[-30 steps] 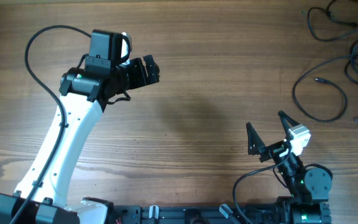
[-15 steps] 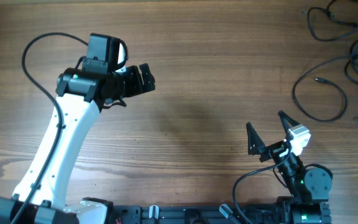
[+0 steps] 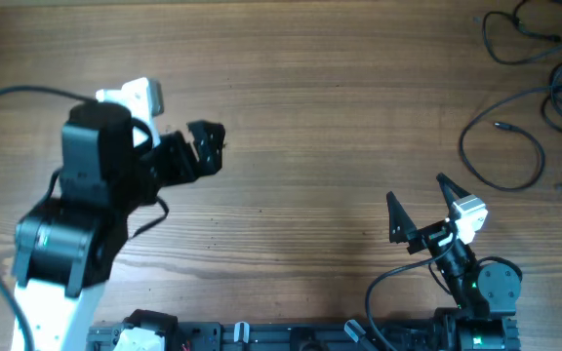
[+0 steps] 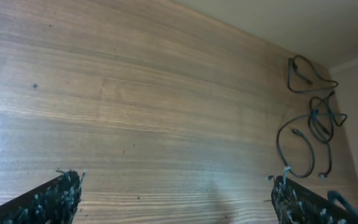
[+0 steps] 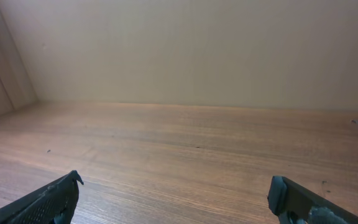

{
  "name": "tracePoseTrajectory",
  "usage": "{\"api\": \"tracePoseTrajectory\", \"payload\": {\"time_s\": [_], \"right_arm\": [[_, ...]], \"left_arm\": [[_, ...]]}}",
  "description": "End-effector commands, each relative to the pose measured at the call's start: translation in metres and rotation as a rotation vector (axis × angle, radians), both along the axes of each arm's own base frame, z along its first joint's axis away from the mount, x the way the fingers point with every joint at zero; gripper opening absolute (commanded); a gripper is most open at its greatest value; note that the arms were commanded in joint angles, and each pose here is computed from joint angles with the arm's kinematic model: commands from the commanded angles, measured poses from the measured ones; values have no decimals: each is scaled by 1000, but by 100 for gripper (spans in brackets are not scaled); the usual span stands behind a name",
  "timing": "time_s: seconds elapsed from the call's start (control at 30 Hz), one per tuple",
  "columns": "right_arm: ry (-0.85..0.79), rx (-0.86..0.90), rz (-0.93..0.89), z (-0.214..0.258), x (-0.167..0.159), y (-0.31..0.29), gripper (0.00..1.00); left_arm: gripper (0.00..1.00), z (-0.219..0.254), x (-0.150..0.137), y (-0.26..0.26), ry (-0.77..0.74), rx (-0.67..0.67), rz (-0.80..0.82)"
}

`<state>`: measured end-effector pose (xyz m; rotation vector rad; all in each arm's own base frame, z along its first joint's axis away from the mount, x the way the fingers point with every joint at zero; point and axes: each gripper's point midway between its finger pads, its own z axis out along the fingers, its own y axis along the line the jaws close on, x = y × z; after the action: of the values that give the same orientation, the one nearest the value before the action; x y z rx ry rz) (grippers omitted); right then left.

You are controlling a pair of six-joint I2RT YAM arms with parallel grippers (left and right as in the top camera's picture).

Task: Untangle cables

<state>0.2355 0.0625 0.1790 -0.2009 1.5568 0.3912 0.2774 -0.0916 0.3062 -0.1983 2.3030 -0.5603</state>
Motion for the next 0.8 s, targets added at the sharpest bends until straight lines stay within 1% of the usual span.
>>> {"api": "tracePoseTrajectory", "payload": {"time_s": [0.0, 0.13, 0.23, 0.47, 0.53, 0.63, 0.77], "right_arm": [[-22, -14, 24, 3, -2, 4, 100], [-22, -14, 24, 3, -2, 4, 100], [-22, -14, 24, 3, -2, 4, 100], [-22, -14, 24, 3, -2, 4, 100], [-22, -14, 24, 3, -2, 4, 100], [-22, -14, 24, 3, -2, 4, 100], [-22, -14, 24, 3, -2, 4, 100]], "left_arm": [[100, 5, -19, 8, -46, -5, 16], [100, -7, -41, 13, -62, -8, 17], [100, -30, -52, 43, -80, 88, 144], [100, -77, -93, 53, -81, 92, 149], [100, -83, -99, 54, -105, 86, 151], [100, -87, -100, 61, -172, 93, 183], [100, -95, -88, 75, -308, 102, 271]]}}
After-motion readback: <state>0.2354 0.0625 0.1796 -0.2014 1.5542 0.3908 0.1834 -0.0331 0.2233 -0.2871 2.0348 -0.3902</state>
